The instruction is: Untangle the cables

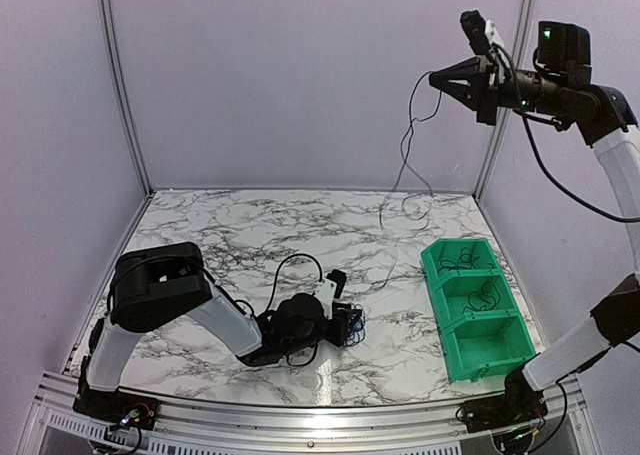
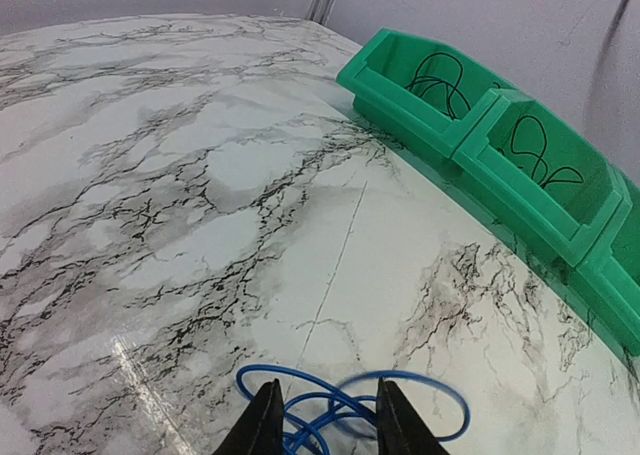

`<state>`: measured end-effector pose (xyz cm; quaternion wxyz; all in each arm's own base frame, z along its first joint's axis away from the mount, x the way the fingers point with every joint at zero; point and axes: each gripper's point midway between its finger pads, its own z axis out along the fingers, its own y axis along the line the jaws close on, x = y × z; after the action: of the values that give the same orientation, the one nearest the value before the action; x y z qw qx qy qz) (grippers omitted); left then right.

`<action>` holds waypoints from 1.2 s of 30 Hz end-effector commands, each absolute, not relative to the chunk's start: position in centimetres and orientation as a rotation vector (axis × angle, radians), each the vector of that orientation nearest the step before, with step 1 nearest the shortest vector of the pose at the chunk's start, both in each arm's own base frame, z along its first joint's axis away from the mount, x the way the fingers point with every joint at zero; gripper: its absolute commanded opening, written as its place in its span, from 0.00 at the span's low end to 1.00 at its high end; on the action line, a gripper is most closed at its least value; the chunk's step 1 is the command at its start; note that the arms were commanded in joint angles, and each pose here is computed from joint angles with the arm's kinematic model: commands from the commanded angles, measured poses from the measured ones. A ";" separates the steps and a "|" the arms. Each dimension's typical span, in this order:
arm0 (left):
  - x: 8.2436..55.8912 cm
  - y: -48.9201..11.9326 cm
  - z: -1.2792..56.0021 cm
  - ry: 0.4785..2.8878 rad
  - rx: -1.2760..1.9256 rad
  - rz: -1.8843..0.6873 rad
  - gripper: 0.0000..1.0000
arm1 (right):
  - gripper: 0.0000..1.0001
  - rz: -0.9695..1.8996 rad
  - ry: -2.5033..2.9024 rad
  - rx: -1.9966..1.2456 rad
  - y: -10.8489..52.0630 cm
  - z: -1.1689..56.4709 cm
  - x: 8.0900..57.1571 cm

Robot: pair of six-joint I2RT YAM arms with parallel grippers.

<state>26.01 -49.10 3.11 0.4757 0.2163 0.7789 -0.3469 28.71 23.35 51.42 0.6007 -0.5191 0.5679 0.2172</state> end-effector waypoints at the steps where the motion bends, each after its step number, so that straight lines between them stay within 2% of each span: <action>1: 25.3 -47.1 0.2 1.995 0.569 -0.763 0.33 | 0.00 0.445 1.148 -1.118 21.5 57.6 26.8; 11: 25.3 -46.7 1.1 1.980 0.587 -0.745 0.35 | 0.00 0.411 1.130 -1.083 20.8 58.6 26.6; 23: 24.5 -45.6 13.4 1.801 0.727 -0.698 0.56 | 0.00 0.397 1.232 -1.081 20.3 53.3 26.9; 36: 24.3 -41.4 17.9 1.836 0.794 -0.506 0.62 | 0.00 0.267 1.358 -1.083 18.1 48.5 26.4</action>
<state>24.10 -43.31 17.68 0.5238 0.3096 0.7472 -0.2675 26.87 19.67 48.73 0.6320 -0.4821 0.5854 0.1597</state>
